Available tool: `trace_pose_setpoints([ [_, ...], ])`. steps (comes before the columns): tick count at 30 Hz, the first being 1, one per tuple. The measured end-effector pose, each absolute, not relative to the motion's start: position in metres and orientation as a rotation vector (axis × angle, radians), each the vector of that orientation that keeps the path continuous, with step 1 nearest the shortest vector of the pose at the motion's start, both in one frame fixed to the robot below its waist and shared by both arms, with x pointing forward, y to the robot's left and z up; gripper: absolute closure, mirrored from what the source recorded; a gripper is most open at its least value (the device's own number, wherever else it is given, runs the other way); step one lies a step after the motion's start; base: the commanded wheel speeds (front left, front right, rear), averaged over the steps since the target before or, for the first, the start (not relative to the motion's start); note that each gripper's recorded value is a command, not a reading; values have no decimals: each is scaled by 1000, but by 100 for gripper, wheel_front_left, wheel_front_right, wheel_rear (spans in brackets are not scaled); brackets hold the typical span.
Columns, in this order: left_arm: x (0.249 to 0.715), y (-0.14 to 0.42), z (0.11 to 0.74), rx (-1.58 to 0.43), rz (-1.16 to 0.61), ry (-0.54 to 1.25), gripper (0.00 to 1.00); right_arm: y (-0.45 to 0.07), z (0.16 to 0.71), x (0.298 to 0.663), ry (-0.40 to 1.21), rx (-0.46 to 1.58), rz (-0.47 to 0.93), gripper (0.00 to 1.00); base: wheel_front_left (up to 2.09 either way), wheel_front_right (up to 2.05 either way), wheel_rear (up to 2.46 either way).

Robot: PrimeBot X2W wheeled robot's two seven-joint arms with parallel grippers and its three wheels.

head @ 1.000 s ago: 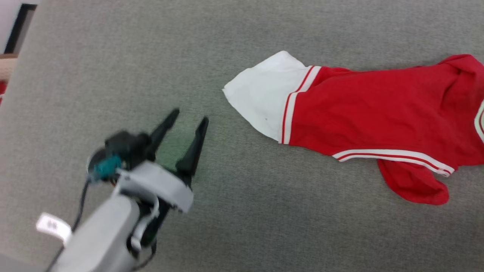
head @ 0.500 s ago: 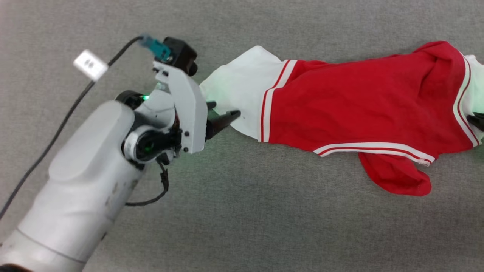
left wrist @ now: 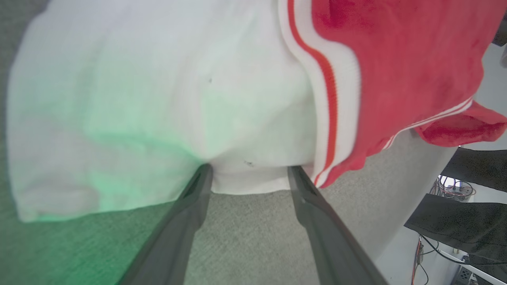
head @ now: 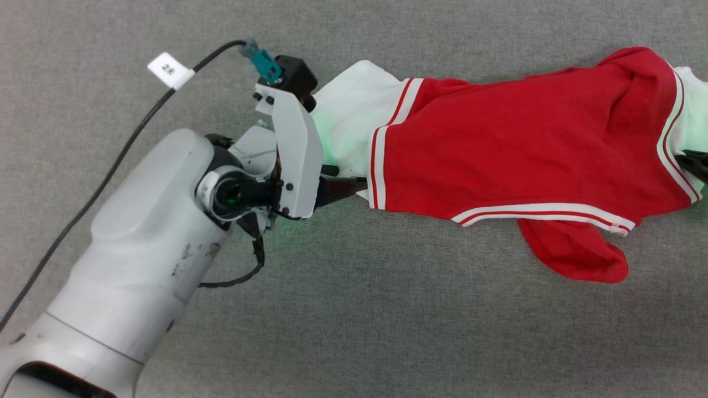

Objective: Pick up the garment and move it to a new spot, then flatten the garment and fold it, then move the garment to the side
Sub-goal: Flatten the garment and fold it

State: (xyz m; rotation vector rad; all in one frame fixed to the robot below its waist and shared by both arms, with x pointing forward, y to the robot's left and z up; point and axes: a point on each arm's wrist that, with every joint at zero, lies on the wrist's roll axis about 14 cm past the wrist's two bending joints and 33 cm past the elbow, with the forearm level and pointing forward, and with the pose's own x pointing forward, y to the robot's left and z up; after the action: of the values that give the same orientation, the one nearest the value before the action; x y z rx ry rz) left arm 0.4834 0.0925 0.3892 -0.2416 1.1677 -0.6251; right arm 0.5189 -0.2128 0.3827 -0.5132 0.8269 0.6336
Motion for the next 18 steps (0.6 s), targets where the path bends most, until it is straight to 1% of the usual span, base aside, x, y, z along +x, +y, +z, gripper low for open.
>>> trace_pose_setpoints([
  [1, 484, 92, 386, -236, -623, 1175, 30, -213, 382, 519, 827, -513, 634, 100, 0, 0, 0],
  [2, 484, 93, 384, -225, -618, 1181, 63, -213, 382, 520, 827, -511, 634, 100, 0, 0, 0],
  [3, 485, 94, 382, -218, -612, 1183, 100, -213, 382, 520, 824, -508, 634, 100, 0, 0, 0],
  [7, 488, 96, 381, -254, -591, 1171, 100, -211, 387, 521, 800, -493, 634, 100, 0, 0, 0],
  [11, 494, 96, 391, -301, -582, 1099, 100, -208, 401, 523, 737, -467, 635, 100, 0, 0, 0],
  [14, 502, 91, 412, -355, -589, 991, 100, -205, 424, 527, 656, -446, 633, 100, 0, 0, 0],
  [18, 520, 92, 457, -394, -600, 807, 100, -218, 461, 528, 575, -450, 603, 100, 0, 0, 0],
])
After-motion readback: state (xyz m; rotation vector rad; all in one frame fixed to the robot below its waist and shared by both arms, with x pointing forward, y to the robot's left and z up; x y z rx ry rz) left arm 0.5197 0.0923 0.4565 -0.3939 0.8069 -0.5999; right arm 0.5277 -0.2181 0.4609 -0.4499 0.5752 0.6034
